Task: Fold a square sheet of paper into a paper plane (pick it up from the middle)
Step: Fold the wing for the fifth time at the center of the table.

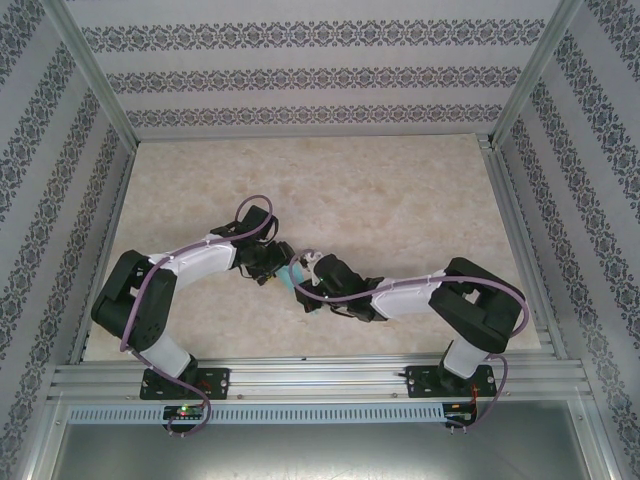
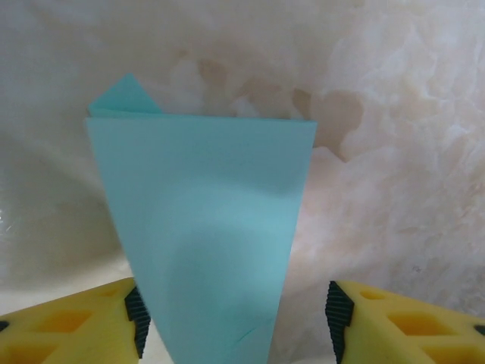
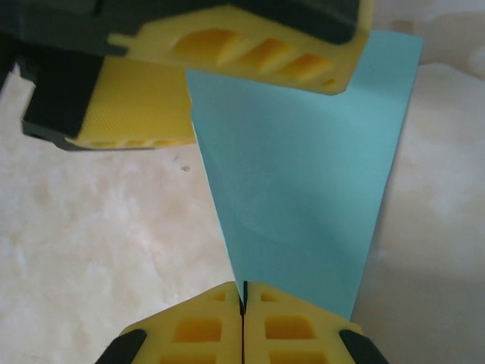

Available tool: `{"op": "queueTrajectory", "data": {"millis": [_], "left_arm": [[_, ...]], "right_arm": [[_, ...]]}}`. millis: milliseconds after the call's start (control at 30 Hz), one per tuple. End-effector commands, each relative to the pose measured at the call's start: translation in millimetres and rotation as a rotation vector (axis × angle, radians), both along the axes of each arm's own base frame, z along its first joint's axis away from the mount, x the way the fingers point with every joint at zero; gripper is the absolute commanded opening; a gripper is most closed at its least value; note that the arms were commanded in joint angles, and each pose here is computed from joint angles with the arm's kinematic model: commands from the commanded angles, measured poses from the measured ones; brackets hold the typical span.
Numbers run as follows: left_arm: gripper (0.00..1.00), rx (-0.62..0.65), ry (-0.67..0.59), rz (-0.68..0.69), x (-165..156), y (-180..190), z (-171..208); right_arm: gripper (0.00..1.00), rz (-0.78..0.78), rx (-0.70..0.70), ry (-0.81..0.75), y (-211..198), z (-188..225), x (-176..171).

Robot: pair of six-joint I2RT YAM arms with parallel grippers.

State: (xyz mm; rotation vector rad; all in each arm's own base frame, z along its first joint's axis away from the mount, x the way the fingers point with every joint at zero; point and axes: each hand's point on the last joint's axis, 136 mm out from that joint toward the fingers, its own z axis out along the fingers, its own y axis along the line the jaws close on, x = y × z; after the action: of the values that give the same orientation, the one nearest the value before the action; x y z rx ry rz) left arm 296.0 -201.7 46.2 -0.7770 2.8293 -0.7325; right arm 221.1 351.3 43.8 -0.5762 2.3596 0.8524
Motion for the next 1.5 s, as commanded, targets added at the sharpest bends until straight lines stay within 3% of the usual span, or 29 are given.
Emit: {"op": "queueTrajectory", "data": {"millis": [0,133,300,533,767,1467], "left_arm": [[0.59,0.0,0.049,0.045,-5.7,7.3,-2.7],[0.46,0.008,0.063,0.037,-7.7,7.6,-3.8],[0.19,0.011,0.068,0.02,-8.5,7.1,-2.4],[0.03,0.016,0.076,0.011,-10.8,7.8,-2.7],[0.0,0.003,0.072,0.008,-9.7,5.1,-0.8],[0.0,-0.009,0.07,0.002,-9.2,3.2,0.5]], "right_arm": [[0.06,0.027,-0.109,-0.118,-3.8,-0.2,4.4],[0.07,0.049,-0.166,-0.206,-2.2,0.4,2.7],[0.11,0.063,-0.205,-0.27,-1.7,3.3,2.2],[0.22,0.078,-0.268,-0.339,-7.2,1.3,-1.0],[0.26,0.103,-0.389,-0.414,-12.9,-6.7,-3.4],[0.24,0.101,-0.426,-0.43,-9.8,-9.8,-1.5]]}}
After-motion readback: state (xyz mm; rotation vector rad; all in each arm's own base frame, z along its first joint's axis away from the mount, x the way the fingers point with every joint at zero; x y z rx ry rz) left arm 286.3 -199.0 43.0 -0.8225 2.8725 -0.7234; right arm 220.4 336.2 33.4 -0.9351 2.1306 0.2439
